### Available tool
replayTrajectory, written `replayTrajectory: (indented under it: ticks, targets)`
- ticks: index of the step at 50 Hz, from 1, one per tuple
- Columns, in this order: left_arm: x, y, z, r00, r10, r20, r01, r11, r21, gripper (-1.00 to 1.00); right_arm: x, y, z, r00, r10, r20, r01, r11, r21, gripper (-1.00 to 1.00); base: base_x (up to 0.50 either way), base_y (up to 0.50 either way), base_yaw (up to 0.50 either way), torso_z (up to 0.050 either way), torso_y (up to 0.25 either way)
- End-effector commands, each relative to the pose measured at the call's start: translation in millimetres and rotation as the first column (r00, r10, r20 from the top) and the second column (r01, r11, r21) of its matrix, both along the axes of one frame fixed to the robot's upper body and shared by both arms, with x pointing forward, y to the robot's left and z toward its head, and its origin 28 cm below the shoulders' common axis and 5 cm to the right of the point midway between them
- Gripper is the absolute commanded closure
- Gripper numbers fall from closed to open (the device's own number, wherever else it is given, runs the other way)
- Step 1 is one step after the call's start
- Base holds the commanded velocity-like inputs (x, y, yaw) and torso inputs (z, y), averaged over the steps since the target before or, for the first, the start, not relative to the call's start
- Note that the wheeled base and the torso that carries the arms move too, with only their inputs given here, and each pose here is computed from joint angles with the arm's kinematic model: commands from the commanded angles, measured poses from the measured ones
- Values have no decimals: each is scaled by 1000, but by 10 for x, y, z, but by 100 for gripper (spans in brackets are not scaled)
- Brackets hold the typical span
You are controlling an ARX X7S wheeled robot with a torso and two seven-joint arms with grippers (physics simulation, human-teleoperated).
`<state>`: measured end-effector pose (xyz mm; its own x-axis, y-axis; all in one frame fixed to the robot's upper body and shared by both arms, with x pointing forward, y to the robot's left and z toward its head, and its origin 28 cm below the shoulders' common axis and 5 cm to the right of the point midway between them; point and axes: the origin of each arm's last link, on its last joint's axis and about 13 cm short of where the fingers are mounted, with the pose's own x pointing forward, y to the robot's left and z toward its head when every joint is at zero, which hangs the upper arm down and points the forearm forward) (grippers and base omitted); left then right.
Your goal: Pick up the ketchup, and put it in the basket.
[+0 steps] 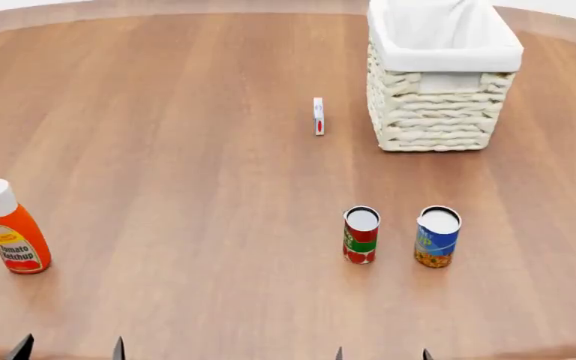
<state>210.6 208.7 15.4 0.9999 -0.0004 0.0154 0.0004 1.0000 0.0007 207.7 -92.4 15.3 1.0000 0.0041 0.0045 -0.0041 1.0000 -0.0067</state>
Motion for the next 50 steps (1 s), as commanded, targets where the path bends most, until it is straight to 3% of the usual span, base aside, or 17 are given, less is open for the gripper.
replayTrajectory:
  ticks: [1, 3, 4, 5, 8, 12, 18, 44, 50]
  targets:
    - [24, 27, 40, 999, 15, 34, -14, 1000, -19, -100, -23, 13, 37, 999, -6, 34, 8, 998, -61, -100, 0, 0, 0, 0, 0]
    - [-1, 15, 90, 997, 13, 71, -14, 1000, 8, -100, -28, 7, 104, 999, -11, 39, 12, 1000, -18, -100, 0, 0, 0, 0, 0]
    - [-15, 12, 127, 997, -7, 82, 9, 1000, -30, -100, -30, 6, 129, 999, -10, 43, 11, 1000, -22, -100, 0, 0, 0, 0, 0]
    - [-37, 1, 186, 991, 12, 133, -16, 999, 29, -100, -28, 6, 182, 998, -26, 65, 30, 998, -59, -100, 0, 0, 0, 0, 0]
    - [-76, -18, 256, 983, 4, 185, -14, 999, 52, -100, -43, 7, 320, 996, -29, 90, 34, 998, -54, -100, 0, 0, 0, 0, 0]
    - [-108, 2, 393, 979, 19, 204, -22, 1000, 9, -100, -109, 1, 490, 991, -26, 132, 32, 998, -47, -100, 0, 0, 0, 0, 0]
    - [-155, 13, 490, 967, 13, 254, -26, 999, 47, -100, -171, 13, 639, 987, -25, 160, 36, 997, -65, -100, 0, 0, 0, 0, 0]
    - [-328, 44, 662, 947, 12, 321, -23, 999, 28, -100, -298, 13, 874, 963, -56, 264, 78, 994, -74, -100, 3, 0, 0, 0, 0]
    - [-315, 41, 660, 946, 15, 324, -25, 999, 25, -100, -301, 11, 877, 958, -51, 281, 74, 995, -72, -100, 412, 0, 0, 0, 0]
